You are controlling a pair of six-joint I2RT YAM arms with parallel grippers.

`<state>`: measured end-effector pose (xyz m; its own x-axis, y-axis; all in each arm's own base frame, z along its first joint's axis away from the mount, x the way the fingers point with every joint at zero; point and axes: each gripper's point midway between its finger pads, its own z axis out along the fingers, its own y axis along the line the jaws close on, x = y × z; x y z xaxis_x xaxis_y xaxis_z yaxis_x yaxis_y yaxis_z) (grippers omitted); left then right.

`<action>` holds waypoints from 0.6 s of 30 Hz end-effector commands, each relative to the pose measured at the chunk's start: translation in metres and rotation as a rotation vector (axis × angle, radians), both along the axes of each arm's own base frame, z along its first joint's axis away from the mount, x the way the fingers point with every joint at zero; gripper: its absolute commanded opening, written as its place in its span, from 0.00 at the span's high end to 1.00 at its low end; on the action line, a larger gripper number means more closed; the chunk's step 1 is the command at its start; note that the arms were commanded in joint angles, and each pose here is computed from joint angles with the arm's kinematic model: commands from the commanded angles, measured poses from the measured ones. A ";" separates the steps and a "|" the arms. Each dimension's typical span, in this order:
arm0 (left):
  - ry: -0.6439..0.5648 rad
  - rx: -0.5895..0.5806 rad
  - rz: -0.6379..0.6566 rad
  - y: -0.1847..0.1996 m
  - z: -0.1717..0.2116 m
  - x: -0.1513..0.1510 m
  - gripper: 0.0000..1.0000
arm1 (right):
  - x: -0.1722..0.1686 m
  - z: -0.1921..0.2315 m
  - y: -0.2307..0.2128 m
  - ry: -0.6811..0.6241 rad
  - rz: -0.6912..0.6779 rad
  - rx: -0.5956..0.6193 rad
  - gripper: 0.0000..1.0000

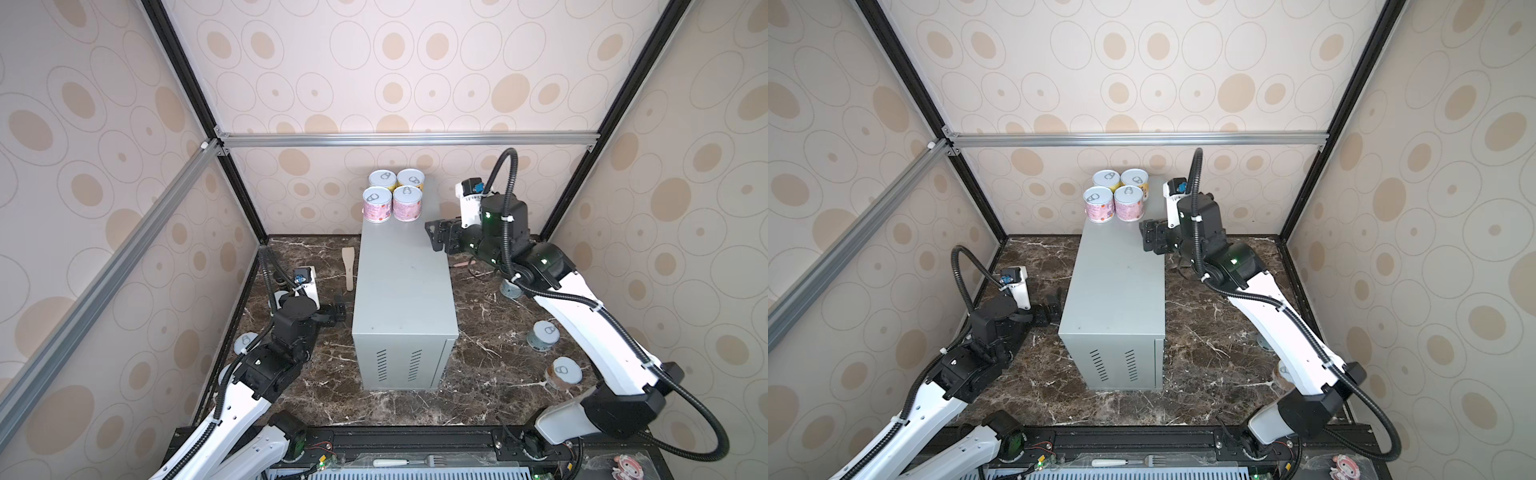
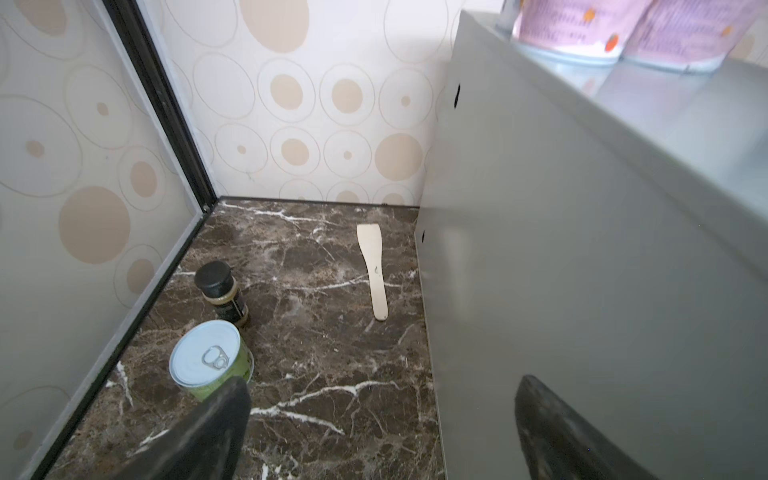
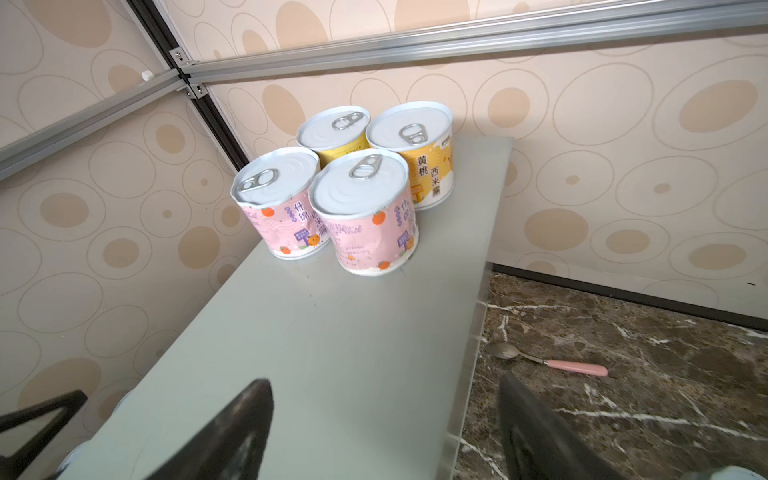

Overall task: Place and organize the canned foods onto the counter
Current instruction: 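Withdraw the right gripper down toward the light blue floor can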

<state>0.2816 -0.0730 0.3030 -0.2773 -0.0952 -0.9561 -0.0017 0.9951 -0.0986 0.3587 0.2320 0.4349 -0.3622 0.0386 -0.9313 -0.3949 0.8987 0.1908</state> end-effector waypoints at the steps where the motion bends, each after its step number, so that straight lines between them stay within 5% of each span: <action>1: -0.022 0.010 0.058 0.016 0.018 -0.006 0.01 | -0.015 -0.012 -0.022 0.010 -0.041 -0.050 0.13; 8: 0.083 -0.007 0.093 0.020 -0.011 -0.006 0.01 | -0.043 -0.042 -0.081 0.058 -0.174 -0.054 0.12; 18: 0.226 -0.105 0.032 0.006 -0.055 0.017 0.01 | -0.024 -0.136 -0.176 0.287 -0.439 0.093 0.11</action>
